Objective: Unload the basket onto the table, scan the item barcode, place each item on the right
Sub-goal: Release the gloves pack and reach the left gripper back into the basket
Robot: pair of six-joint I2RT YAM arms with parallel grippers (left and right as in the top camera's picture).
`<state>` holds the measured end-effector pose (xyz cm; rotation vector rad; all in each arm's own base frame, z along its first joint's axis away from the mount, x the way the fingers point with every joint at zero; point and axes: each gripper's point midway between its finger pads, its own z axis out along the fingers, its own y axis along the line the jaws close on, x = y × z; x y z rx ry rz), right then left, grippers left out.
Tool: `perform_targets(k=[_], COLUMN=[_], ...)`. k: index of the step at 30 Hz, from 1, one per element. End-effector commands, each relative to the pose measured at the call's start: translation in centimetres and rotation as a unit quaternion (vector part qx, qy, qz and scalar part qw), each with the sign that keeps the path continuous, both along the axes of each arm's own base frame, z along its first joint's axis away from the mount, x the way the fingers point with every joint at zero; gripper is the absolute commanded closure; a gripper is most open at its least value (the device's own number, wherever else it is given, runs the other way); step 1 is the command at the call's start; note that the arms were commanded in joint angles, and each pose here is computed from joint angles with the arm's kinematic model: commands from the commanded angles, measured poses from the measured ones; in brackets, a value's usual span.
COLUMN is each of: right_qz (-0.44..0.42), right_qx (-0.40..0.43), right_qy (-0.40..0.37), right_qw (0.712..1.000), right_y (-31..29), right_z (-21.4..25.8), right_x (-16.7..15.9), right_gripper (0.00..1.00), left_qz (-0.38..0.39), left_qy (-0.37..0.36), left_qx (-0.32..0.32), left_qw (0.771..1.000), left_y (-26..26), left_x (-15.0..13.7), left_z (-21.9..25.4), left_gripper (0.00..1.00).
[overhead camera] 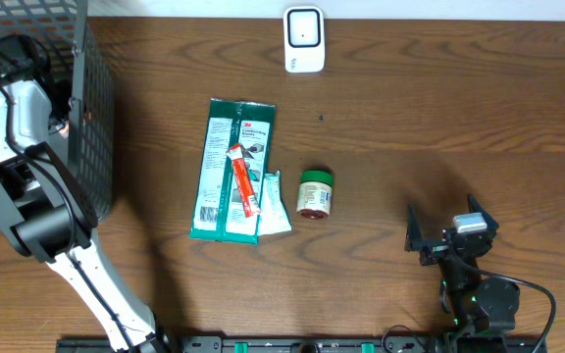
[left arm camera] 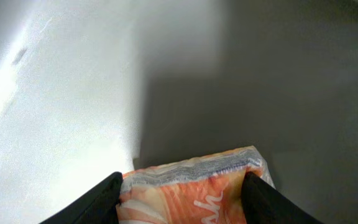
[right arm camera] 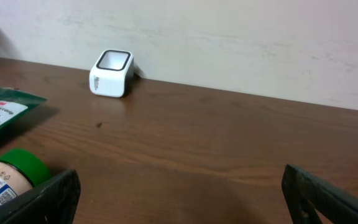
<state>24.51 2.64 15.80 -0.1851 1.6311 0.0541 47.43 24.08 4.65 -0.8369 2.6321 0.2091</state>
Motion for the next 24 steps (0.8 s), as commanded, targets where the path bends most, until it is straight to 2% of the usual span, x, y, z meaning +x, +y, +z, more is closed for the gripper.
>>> perform_targets(k=[1,6,13,17,20,24], right_qz=[0.0,0.0,0.0,0.0,0.0,0.0], right_qx=[0.002,0.002,0.002,0.002,0.002,0.002], right_qy=[0.001,0.001,0.001,0.001,0.001,0.001], right_qw=[1.0,1.0,1.0,1.0,1.0,1.0], right_y=[0.0,0.0,0.0,0.0,0.0,0.0], right_z=[0.0,-0.1,-0.1,-0.1,-0.1,-0.1], right_x=[0.0,0.0,0.0,0.0,0.0,0.0], right_gripper=[0.01,0.01,0.01,0.01,0.01,0.01], left_qz=[0.132,0.139,0.123,0.059,-0.021,-0.098], left_qy=[0.061,0.05,-0.007,-0.031,-0.033,-0.012], left_qx=[-0.003,-0.002,0.017,-0.03,-0.078,-0.08], left_qw=[0.989,0.989,0.992,0.997,0.996,0.992], left_y=[0.9,0.7,0.3,-2.4,-5.3,-7.3], left_x=[-4.2,-4.6,-4.6,-3.7,-2.9,-3.0], left_z=[-2.2,0.1,7.2,8.8,8.3,7.0], left_gripper=[0.38,0.25,0.2,0.22,0.22,0.26])
